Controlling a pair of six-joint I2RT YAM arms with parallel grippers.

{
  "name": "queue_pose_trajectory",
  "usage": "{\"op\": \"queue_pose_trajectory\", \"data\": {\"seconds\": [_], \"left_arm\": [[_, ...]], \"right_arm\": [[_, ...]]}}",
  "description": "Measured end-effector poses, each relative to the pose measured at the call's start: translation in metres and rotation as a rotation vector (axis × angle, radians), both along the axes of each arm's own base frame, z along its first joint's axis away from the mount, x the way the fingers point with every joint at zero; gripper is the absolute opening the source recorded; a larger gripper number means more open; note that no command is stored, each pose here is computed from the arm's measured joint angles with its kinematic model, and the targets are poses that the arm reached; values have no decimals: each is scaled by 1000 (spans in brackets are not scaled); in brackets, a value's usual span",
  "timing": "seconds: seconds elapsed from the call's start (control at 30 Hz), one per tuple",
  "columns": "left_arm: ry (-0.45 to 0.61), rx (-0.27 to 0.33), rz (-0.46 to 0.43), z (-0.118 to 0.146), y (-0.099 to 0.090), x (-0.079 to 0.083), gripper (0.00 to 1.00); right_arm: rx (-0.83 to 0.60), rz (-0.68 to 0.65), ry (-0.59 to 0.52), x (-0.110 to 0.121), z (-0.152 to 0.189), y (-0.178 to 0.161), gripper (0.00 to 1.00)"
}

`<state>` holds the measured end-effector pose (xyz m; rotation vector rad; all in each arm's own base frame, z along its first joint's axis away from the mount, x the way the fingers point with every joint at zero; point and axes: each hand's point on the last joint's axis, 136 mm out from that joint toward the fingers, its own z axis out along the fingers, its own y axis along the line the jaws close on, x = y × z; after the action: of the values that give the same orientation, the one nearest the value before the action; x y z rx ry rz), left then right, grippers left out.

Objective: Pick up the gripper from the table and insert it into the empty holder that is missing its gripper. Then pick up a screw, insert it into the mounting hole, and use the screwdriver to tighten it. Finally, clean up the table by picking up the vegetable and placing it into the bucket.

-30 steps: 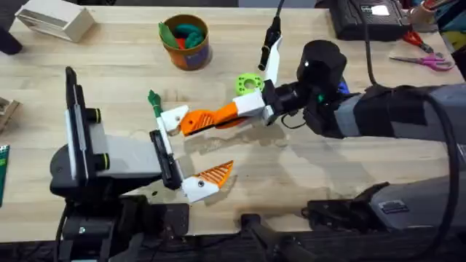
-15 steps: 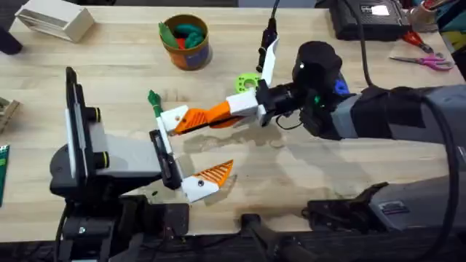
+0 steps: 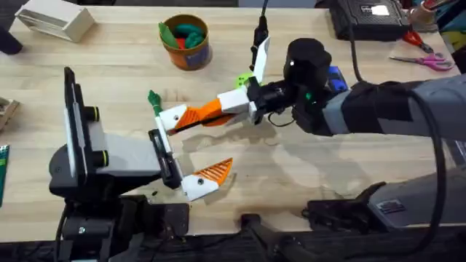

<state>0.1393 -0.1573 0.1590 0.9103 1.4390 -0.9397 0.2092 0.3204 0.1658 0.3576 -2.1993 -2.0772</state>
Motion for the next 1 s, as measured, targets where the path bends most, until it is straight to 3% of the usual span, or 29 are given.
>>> {"op": "queue_pose_trajectory", "data": {"seconds": [0.47, 0.5, 0.63, 0.67, 1.0], "left_arm": [[0, 0, 2, 0, 0, 0, 985], [0, 0, 3, 0, 0, 1, 985], [-4, 1, -10, 0, -1, -2, 985], [-4, 1, -10, 0, -1, -2, 985], [-4, 1, -11, 0, -1, -2, 985]], "right_arm": [[-2, -3, 1, 0, 0, 0, 15], [-3, -2, 6, 0, 0, 0, 59], [-18, -5, 23, -1, -5, 4, 664], [-19, -4, 23, -2, -6, 4, 763], [-23, -14, 23, 0, -8, 5, 808]]}}
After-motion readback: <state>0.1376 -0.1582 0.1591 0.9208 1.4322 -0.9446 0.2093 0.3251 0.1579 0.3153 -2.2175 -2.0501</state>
